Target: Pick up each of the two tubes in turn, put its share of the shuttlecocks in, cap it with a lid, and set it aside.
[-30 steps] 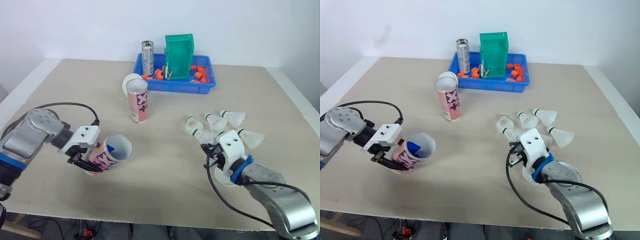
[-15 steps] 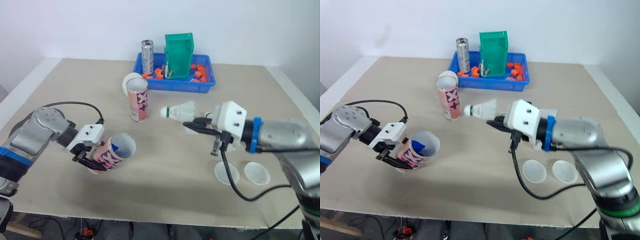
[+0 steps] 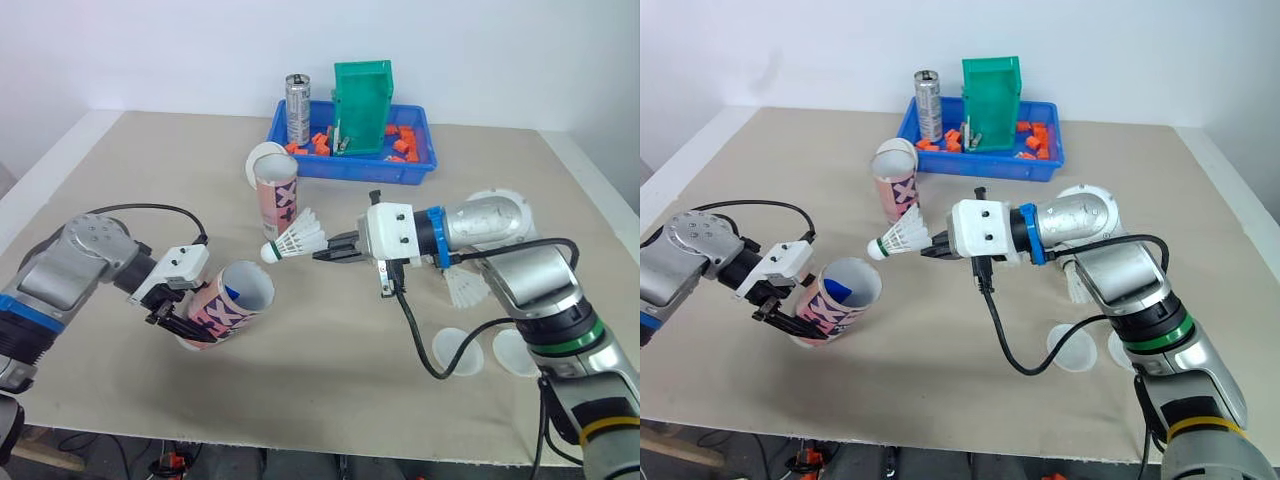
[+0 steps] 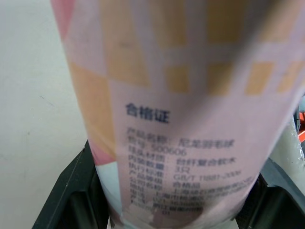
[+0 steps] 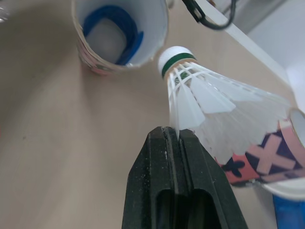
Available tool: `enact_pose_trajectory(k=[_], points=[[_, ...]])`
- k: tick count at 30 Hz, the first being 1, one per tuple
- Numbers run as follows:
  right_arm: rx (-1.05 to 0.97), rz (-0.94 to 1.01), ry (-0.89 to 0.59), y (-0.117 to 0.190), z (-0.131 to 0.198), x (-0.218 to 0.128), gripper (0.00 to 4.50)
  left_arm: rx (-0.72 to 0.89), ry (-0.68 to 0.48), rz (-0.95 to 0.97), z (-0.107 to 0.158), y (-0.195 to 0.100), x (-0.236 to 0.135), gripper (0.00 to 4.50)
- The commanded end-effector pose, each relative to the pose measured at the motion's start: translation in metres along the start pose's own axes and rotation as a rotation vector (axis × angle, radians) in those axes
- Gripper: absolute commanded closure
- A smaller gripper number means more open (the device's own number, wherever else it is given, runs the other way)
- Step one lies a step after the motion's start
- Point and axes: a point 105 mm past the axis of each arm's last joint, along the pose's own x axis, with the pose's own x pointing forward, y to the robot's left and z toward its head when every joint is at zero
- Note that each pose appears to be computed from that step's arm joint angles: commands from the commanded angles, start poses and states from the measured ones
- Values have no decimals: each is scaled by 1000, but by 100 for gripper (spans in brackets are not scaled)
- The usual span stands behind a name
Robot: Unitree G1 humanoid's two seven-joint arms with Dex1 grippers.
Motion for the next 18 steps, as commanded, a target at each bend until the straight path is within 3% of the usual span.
enact_pose_trajectory(k=[1,7,18], points=[[-63,-35,-41,-14,16,-12,446,1,5,-2,1,-4,0,159],[-50,22,-75,-4,26,-17,446,-4,11,2,-1,-5,-1,159],[-25,150,-78,13,21,8,446,2,18,1,-4,-4,0,159]])
